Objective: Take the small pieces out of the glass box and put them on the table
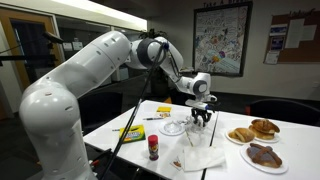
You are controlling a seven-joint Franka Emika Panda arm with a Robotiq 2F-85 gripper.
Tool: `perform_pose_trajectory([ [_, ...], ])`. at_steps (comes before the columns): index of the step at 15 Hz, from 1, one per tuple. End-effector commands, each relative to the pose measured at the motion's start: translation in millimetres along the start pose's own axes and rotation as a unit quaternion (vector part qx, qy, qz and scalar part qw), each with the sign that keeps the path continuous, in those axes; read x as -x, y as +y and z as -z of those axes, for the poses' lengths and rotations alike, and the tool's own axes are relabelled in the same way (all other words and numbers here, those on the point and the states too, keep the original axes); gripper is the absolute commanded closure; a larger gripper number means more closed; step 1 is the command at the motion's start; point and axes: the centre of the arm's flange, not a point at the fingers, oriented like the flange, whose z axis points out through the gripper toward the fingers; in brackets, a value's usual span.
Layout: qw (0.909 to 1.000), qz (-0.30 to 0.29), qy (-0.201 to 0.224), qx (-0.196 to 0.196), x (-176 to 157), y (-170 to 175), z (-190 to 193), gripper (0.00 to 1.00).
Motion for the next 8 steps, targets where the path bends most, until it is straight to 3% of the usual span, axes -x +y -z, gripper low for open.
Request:
perform_pose_trajectory([
  [1,0.9998,0.008,-0.015,0.012,-7.3,-9.2,-0.8,0.4],
  [8,0.9984,0.026,-0.029,0.041,-9.1,-16.2,15.4,0.51],
])
